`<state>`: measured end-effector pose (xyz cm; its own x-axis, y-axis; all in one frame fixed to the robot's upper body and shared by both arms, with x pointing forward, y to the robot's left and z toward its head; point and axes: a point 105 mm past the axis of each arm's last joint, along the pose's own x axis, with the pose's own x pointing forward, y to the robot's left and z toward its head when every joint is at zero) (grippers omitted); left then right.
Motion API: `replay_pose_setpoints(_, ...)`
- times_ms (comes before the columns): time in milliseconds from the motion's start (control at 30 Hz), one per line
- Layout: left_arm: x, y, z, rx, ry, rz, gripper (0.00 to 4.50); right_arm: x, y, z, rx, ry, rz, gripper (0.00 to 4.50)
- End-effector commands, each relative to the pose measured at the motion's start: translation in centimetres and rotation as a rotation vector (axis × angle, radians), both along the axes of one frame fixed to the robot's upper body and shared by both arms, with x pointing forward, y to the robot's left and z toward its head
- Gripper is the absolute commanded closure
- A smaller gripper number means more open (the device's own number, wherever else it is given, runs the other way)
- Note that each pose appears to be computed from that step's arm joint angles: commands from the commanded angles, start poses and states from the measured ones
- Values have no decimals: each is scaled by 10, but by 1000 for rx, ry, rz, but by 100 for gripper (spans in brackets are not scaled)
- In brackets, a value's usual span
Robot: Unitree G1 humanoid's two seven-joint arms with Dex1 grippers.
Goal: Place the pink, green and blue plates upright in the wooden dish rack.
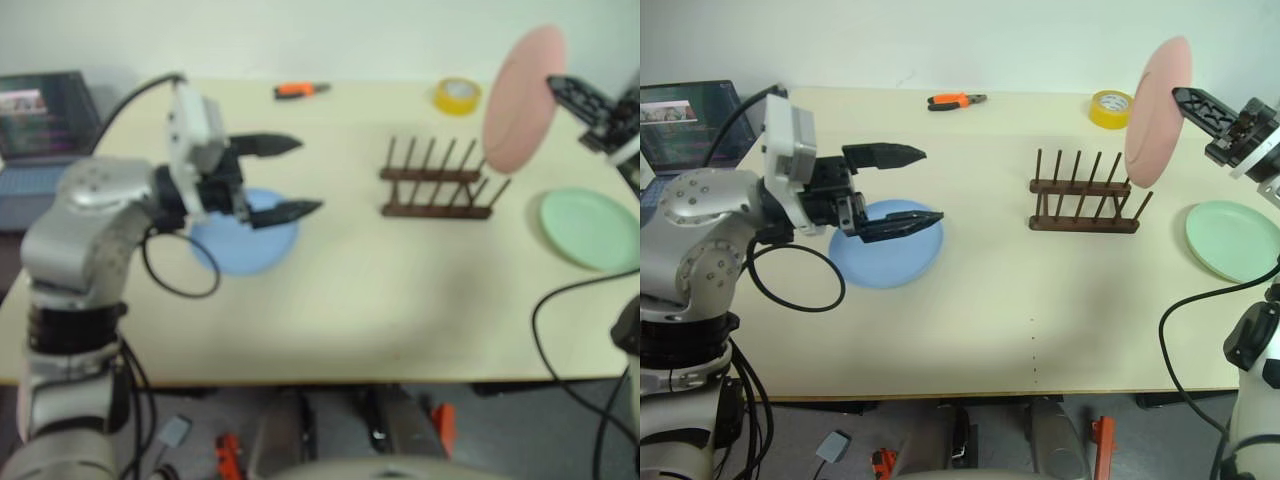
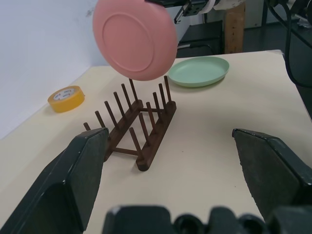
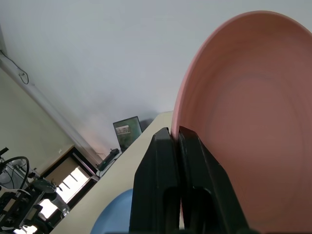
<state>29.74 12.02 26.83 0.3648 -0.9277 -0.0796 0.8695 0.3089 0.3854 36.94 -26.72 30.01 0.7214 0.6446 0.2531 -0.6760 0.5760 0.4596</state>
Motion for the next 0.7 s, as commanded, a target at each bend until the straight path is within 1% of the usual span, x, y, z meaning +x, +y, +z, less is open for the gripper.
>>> replay_pose_setpoints(33, -7, 0, 10, 6, -50, -10, 4, -7, -7, 19, -23, -78, -33, 450)
replay_pose_setpoints(233, -8, -1, 9, 7, -47, -12, 4, -6, -11, 13, -38, -59, -49, 450)
replay_pose_setpoints(367, -8, -1, 8, 8, -45, -12, 4, -3, -12, 2, -78, -22, -69, 450)
replay_pose_setpoints(633, -7, -2, 8, 7, -43, -14, 4, -2, -10, 0, -72, -30, -60, 450)
replay_pose_setpoints(700, -7, -2, 8, 7, -42, -13, 4, -5, -9, 7, -55, -59, -46, 450)
